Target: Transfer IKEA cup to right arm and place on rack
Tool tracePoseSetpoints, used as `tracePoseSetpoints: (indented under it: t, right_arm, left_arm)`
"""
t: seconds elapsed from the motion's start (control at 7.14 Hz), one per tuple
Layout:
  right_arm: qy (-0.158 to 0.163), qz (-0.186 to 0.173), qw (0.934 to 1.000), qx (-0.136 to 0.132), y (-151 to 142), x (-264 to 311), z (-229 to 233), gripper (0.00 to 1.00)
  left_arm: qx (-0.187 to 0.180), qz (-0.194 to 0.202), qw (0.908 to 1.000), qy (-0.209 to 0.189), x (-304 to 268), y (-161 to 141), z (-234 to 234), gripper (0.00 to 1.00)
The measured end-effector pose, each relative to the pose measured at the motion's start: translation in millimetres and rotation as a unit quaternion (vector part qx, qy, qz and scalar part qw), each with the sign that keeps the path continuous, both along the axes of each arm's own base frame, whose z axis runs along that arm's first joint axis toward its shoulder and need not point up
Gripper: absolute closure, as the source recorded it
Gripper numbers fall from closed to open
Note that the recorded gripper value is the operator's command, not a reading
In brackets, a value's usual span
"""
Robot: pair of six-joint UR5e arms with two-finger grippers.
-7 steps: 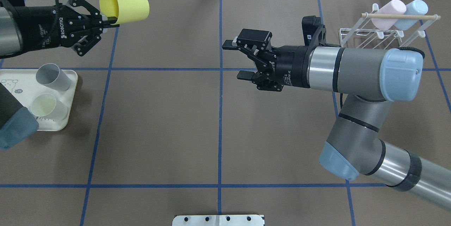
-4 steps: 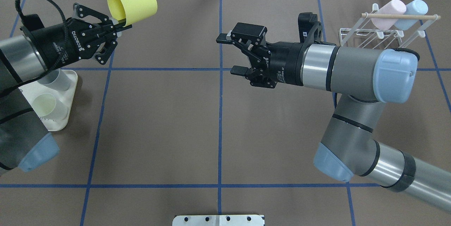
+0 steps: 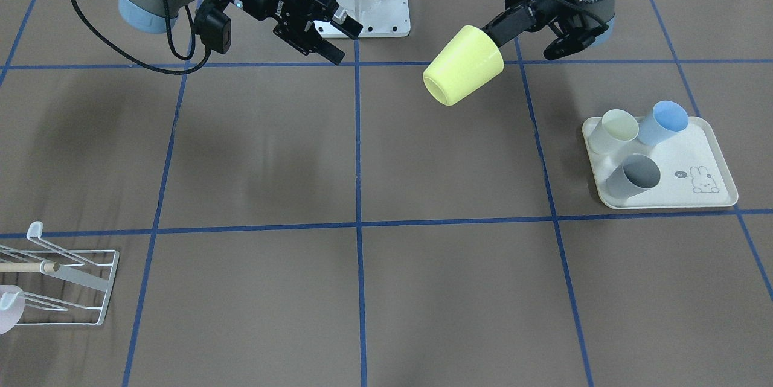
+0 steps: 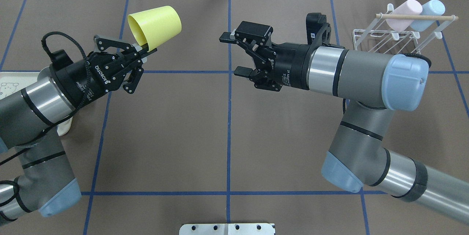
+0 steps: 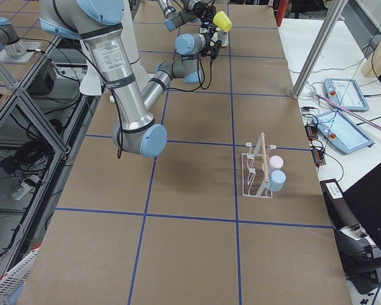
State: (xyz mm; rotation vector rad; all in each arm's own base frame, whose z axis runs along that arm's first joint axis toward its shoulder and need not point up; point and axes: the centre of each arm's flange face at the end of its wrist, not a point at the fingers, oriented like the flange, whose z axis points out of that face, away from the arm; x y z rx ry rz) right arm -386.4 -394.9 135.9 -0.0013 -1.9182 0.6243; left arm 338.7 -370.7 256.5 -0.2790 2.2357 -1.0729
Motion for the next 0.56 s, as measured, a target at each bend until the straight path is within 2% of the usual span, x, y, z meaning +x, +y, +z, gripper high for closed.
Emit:
tracePoseSetpoints:
  t: [0.56]
  right_arm:
    - [-0.022,0.017,0.9996,-0.008,9,-12,-16,0.0]
  left_arm:
    - [0.003,0.014,0.9998,0.014,32,24,-18,1.0]
